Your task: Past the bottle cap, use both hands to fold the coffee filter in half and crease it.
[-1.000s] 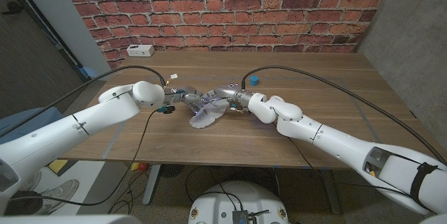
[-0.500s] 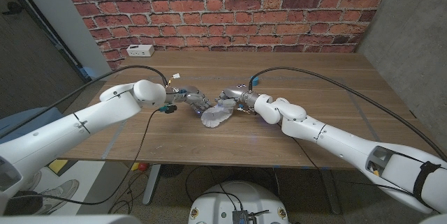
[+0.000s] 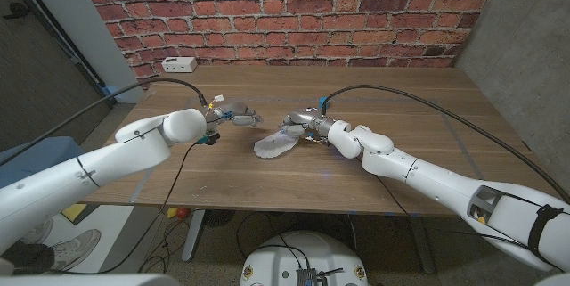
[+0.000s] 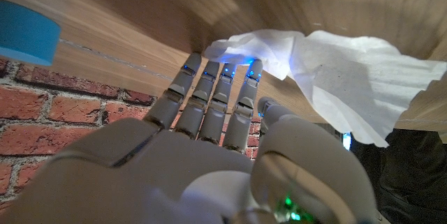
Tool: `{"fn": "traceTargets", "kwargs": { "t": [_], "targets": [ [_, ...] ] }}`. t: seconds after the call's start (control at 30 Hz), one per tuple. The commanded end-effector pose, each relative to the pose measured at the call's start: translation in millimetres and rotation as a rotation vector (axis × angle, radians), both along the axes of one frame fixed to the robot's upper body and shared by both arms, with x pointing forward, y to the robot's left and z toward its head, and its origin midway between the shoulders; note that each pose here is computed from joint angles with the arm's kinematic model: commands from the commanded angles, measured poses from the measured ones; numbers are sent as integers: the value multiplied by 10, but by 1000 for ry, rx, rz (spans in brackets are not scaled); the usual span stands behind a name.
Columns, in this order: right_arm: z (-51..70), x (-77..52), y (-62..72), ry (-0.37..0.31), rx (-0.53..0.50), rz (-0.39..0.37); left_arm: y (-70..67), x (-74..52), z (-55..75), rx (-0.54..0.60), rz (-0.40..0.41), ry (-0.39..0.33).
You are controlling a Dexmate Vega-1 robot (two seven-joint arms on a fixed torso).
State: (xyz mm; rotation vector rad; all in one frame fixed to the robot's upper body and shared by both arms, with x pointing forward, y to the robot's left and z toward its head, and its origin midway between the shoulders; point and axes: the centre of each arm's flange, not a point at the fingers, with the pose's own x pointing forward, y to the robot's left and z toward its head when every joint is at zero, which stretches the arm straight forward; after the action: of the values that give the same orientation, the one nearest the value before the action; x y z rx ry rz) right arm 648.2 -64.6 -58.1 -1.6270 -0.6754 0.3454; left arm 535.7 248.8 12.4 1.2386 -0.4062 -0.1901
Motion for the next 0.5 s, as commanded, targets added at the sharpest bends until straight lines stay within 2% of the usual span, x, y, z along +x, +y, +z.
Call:
{"fn": "traceTargets", "kwargs": {
  "t": [0.03,0.13,0.17,0.2,0.3,0.5],
  "targets": [
    [-61,4,-11,9,8,0,21,-186,105,-33,-98,-150],
    [-59,1,-10,16,15,-4,-30,-75,78,-3,-126,-76],
    [-61,-4,-10,16,18,-5,-63,13,65,5,-154,-4],
    [-61,-6,-11,18,20,-7,-81,61,58,13,-174,38],
    [-56,-14,-14,17,25,-10,-137,166,43,31,-204,111],
    [-51,-15,-29,18,33,-19,-255,283,38,82,-229,187]
  ]
}}
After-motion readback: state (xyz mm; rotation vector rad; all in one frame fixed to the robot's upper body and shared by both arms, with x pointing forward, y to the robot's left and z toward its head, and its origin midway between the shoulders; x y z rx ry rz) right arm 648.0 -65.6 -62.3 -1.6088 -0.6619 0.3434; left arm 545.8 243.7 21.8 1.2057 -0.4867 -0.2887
